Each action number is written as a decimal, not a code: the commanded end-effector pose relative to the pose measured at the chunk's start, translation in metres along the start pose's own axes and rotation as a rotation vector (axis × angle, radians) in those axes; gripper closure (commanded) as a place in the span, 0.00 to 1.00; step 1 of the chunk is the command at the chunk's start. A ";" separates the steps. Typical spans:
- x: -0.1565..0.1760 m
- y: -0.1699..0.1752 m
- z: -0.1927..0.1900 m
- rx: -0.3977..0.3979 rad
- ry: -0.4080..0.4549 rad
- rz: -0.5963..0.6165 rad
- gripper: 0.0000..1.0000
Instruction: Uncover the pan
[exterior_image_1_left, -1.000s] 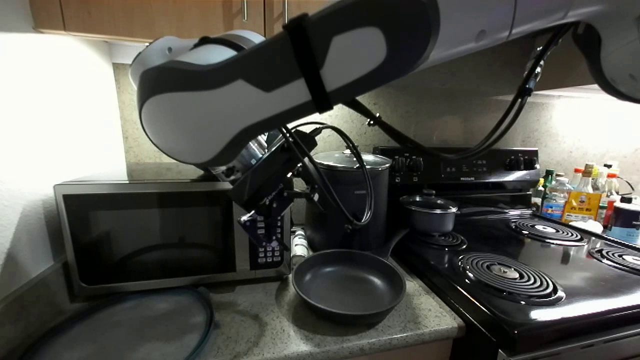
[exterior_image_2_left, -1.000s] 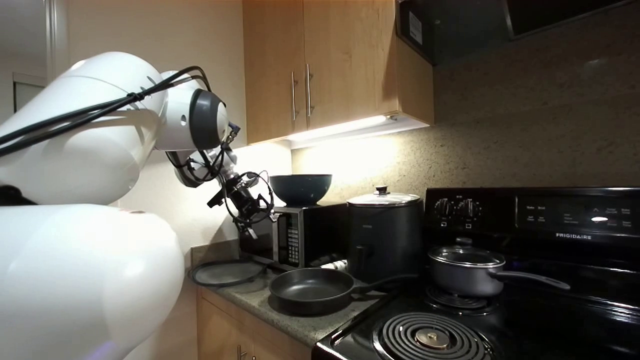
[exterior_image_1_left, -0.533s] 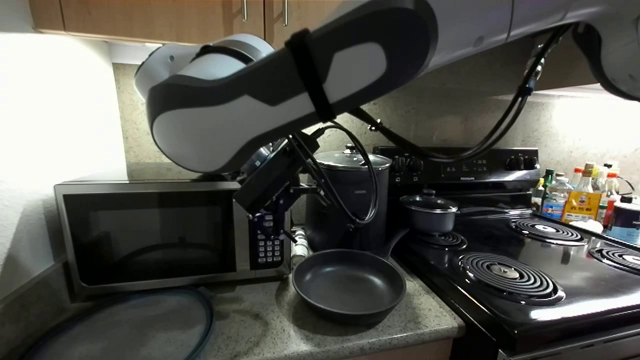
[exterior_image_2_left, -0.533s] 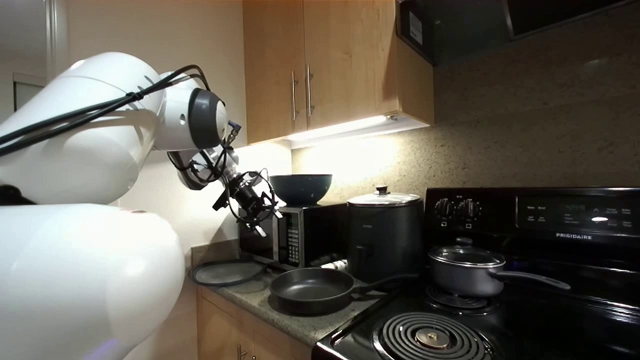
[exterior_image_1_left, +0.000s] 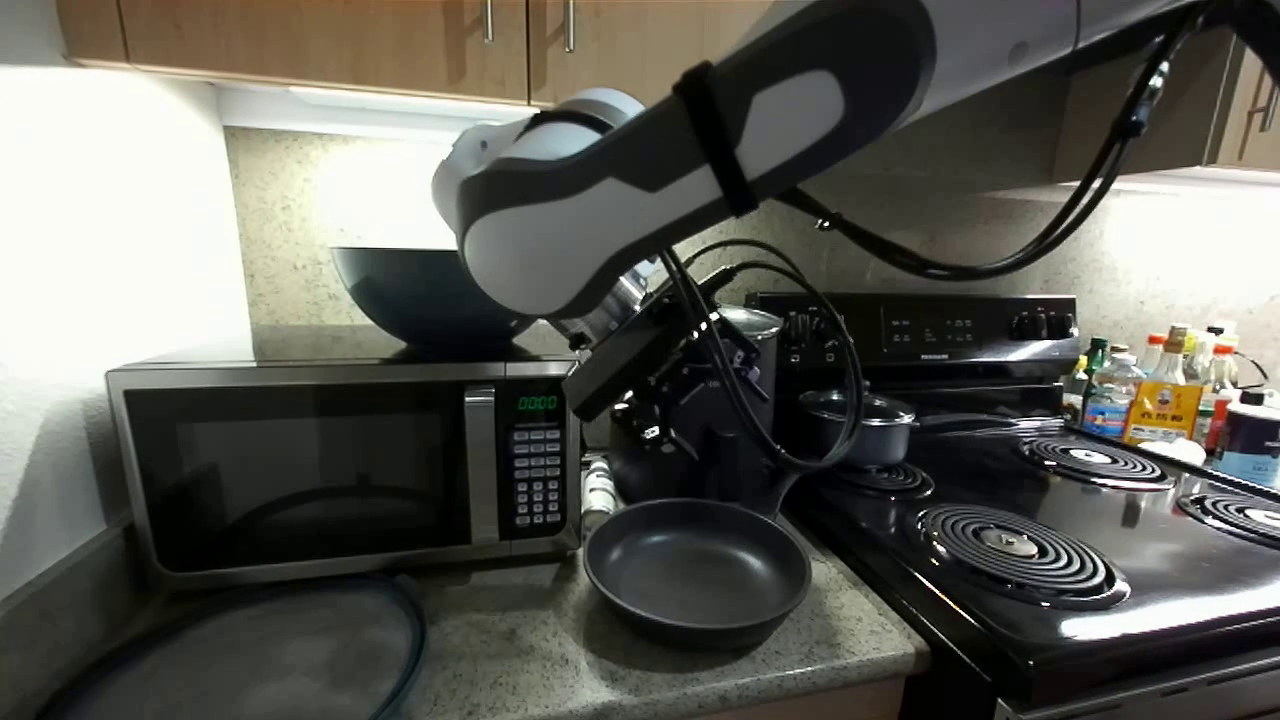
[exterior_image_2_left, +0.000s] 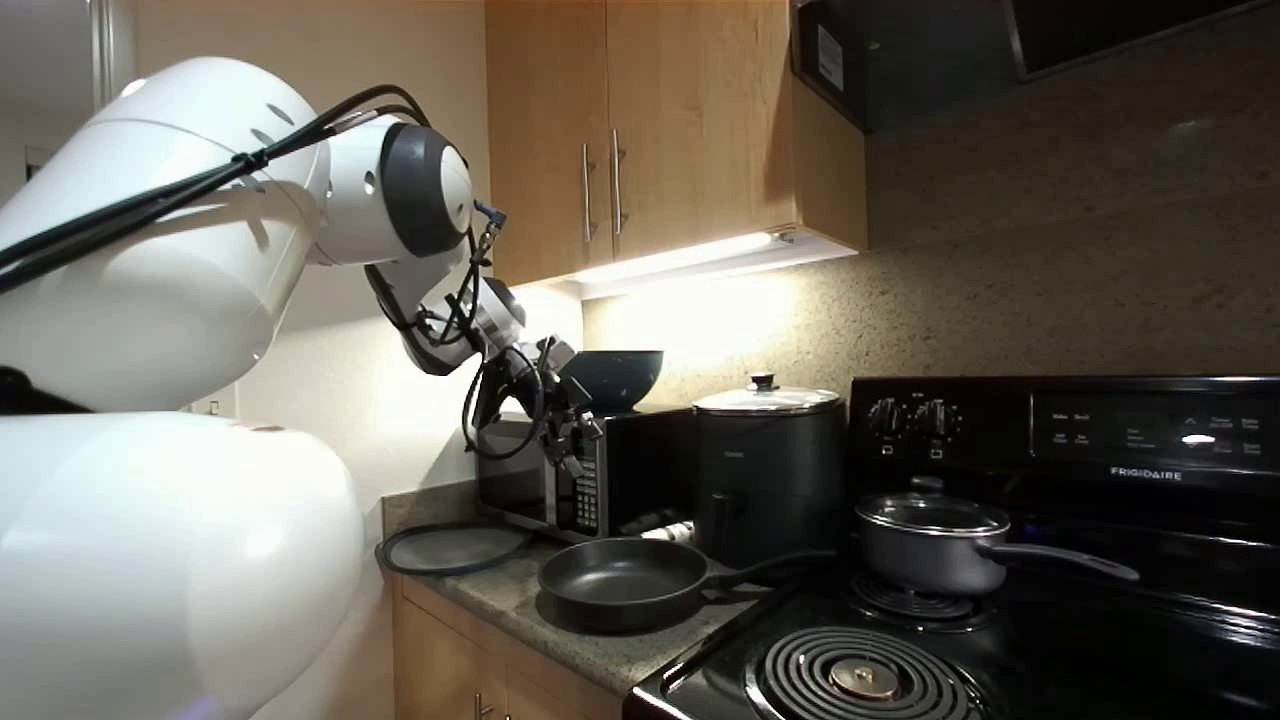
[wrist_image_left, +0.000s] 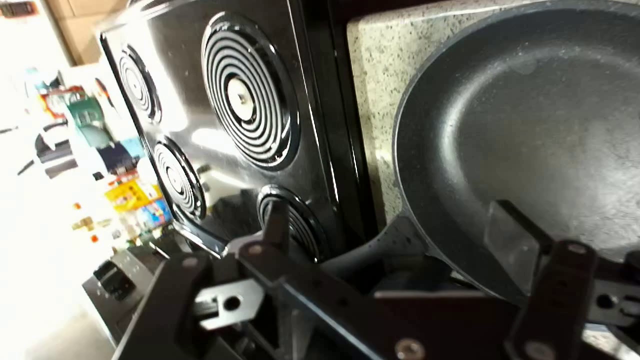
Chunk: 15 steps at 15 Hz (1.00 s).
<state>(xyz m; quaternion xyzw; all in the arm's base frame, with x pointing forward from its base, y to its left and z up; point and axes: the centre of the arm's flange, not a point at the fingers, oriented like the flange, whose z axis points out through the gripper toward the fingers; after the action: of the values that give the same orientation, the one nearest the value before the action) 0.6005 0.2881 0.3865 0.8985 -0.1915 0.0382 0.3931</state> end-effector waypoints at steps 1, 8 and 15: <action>0.001 0.004 0.009 0.002 -0.023 0.030 0.00; 0.010 0.016 0.027 0.023 -0.106 0.161 0.00; 0.028 0.094 0.105 -0.018 -0.367 0.429 0.00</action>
<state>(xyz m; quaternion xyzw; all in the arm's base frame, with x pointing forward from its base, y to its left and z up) 0.6132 0.1776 0.3795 0.8455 -0.3889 -0.0090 0.3658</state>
